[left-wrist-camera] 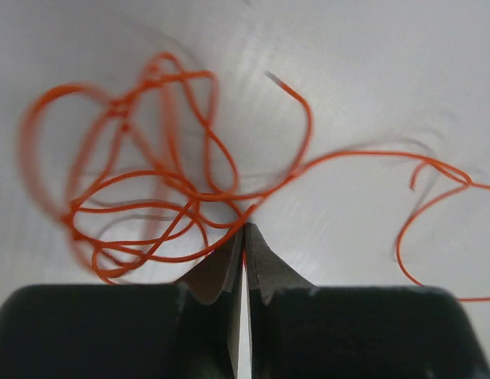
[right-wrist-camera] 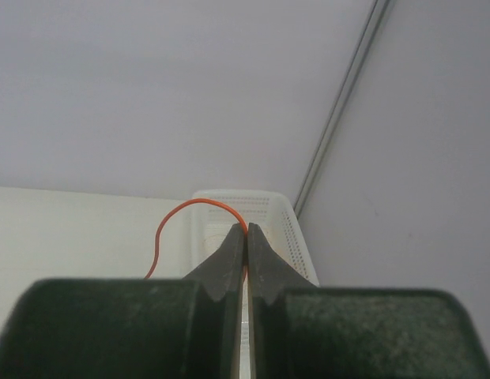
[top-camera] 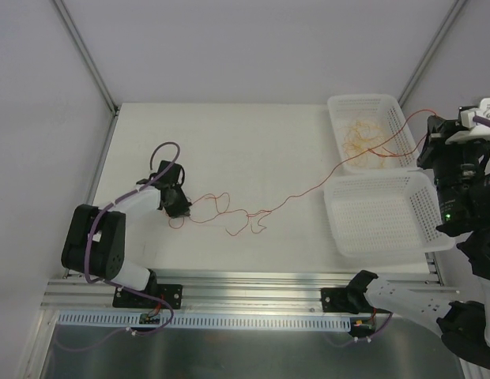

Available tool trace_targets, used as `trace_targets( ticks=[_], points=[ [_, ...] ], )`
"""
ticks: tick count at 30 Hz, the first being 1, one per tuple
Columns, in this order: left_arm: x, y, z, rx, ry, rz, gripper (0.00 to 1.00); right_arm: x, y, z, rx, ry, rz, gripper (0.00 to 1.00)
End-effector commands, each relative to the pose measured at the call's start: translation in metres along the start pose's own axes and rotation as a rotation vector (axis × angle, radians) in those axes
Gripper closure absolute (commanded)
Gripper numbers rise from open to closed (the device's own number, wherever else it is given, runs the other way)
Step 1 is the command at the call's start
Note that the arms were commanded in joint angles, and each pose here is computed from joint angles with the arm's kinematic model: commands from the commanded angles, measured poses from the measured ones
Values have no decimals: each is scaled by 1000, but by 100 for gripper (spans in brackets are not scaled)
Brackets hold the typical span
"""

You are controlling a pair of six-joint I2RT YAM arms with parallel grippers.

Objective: Untangle the cables

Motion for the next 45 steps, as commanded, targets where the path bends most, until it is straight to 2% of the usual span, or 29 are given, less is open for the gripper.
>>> trace_targets(
  ticks=[1,5,15,20,26,28,29,32,33,36,37,38,41,45],
  points=[
    [-5,-12,37,-111,-91,-25,100,-6,-1,-23,-12,100,13,99],
    [-17,-47,51,-211,-94,-90,100,-13,-1,-31,-2,105,3,99],
    [-11,-112,80,-341,-195,-118,100,-28,6,-44,-13,100,8,99],
    [-2,-128,96,-419,-215,-94,100,-38,2,-57,8,111,-14,99],
    [-14,-130,70,-376,-92,-72,100,-33,6,-38,5,28,-6,99],
    [-21,-125,55,-323,-47,-70,90,-25,6,-22,-6,-27,3,99],
    [-31,-122,46,-284,2,-75,81,-22,6,-16,5,-45,5,99],
    [-51,-109,20,-151,92,-93,64,-13,-2,6,22,-130,-4,99],
    [-58,-104,13,-118,120,-99,52,-11,-4,11,22,-150,-4,99],
    [-80,-86,-8,19,197,-135,34,-2,-17,30,30,-233,-19,99],
    [-86,-81,-15,57,220,-142,21,-2,-22,39,36,-282,-37,99],
    [-96,-74,-22,103,255,-161,14,3,-25,49,33,-313,-37,99],
    [-116,-59,-37,185,374,-155,2,2,-43,71,88,-444,-94,99],
    [-134,-47,-45,274,465,-174,1,6,-52,118,163,-635,-119,99]
  ],
)
Point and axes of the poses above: each gripper's point midway between its finger pads, its own x axis out along the fingers, its own z axis along the line the jaws close on, y = z × x, the point moved 3 cm from there along -x, back along the fingers, and after that the axes turned 8 degrees about -x, right-handed, at the moved point
